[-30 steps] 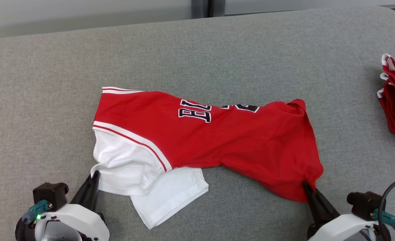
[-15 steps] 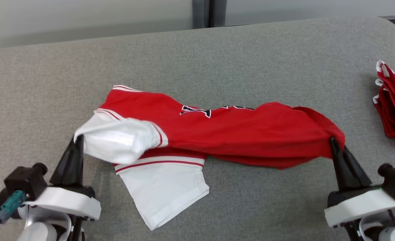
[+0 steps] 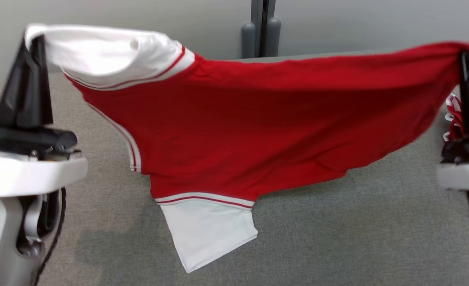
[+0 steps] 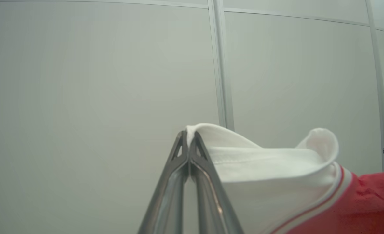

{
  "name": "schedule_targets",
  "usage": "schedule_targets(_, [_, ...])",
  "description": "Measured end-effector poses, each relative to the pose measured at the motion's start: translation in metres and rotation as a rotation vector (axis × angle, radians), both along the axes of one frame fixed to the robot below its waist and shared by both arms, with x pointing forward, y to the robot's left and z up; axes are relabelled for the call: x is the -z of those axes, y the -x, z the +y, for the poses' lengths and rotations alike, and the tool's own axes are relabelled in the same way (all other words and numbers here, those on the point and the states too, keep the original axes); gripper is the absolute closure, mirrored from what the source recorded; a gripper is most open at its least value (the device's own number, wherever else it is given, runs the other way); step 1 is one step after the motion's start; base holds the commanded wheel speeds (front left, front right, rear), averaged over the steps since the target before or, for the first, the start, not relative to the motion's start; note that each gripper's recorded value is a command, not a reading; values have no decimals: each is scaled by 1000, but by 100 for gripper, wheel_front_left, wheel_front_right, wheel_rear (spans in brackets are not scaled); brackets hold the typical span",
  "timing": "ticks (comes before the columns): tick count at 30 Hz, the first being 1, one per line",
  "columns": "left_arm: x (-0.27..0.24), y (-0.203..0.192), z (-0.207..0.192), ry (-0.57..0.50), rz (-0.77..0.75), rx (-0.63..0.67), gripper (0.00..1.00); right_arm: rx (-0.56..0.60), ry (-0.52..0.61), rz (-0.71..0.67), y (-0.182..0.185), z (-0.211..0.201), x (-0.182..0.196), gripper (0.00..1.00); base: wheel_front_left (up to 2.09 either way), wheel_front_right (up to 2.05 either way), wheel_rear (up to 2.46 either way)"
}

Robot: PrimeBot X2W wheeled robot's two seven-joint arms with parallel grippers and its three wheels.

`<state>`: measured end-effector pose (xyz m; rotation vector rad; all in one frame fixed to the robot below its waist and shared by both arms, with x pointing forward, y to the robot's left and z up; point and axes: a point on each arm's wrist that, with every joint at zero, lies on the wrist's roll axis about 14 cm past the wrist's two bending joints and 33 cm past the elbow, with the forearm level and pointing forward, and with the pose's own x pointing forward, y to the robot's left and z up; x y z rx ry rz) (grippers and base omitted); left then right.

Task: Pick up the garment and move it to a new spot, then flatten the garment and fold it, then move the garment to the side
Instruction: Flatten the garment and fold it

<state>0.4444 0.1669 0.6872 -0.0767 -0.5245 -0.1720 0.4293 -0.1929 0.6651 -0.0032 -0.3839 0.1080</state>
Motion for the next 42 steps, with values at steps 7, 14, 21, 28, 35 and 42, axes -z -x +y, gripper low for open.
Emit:
schedule_targets(7, [-88,21,-6,-38,-240,10,100,14,9,-179,7,-12,-71,100,0,0,0])
schedule_targets(14, [-105,19,-16,-56,-274,42,100,4,-20,-161,-2,-14,-70,100,0,0,0])
schedule_targets(21, [-94,-7,-18,-40,-230,69,100,-17,-60,-115,-24,-13,-57,100,0,0,0])
schedule_targets(28, [-87,-59,-30,-61,-210,111,100,-78,-100,-98,-71,0,-54,100,0,0,0])
schedule_targets(35, [-90,-125,-58,-76,-202,157,100,-135,-79,-90,-137,25,-54,100,0,0,0])
schedule_targets(42, [-94,-177,-61,-89,-143,122,100,-208,-152,-115,-179,61,-66,100,0,0,0])
